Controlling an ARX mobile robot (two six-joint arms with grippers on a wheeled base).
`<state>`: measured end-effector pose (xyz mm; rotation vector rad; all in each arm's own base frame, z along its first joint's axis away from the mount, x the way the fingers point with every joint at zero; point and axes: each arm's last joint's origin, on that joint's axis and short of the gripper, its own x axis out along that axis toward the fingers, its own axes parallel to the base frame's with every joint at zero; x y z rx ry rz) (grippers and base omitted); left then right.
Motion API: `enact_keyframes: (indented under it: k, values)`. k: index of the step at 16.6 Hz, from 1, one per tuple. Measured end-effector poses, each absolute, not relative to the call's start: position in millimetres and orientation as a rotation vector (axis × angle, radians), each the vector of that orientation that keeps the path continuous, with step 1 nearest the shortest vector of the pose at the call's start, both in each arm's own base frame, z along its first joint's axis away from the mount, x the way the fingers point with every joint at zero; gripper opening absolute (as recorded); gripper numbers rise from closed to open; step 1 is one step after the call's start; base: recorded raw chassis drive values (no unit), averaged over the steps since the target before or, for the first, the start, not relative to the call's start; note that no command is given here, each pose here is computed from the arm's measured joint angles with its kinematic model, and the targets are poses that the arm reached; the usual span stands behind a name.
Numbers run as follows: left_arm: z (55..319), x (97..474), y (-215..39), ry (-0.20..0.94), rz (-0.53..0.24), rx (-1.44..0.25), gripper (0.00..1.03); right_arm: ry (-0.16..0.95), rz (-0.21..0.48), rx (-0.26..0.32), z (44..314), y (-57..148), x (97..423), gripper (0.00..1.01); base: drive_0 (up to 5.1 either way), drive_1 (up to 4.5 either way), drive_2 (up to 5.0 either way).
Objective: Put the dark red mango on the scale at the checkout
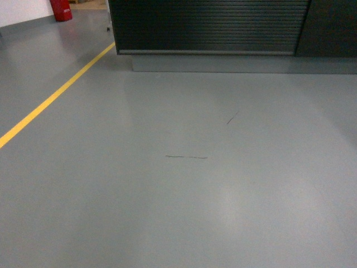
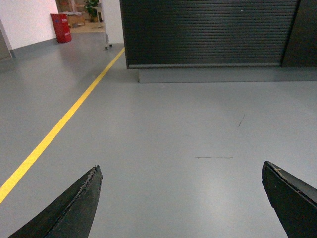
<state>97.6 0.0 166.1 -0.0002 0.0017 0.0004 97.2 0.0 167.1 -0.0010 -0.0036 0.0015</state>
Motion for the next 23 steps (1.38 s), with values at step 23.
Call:
enact_keyframes:
  k: [23]
  values:
    - [166.1, 97.6, 0.0, 0.002, 0.001, 0.000, 0.98, -0.004, 0.002, -0.001, 167.1, 0.0, 97.2, 0.98, 0.0, 0.00, 0.0]
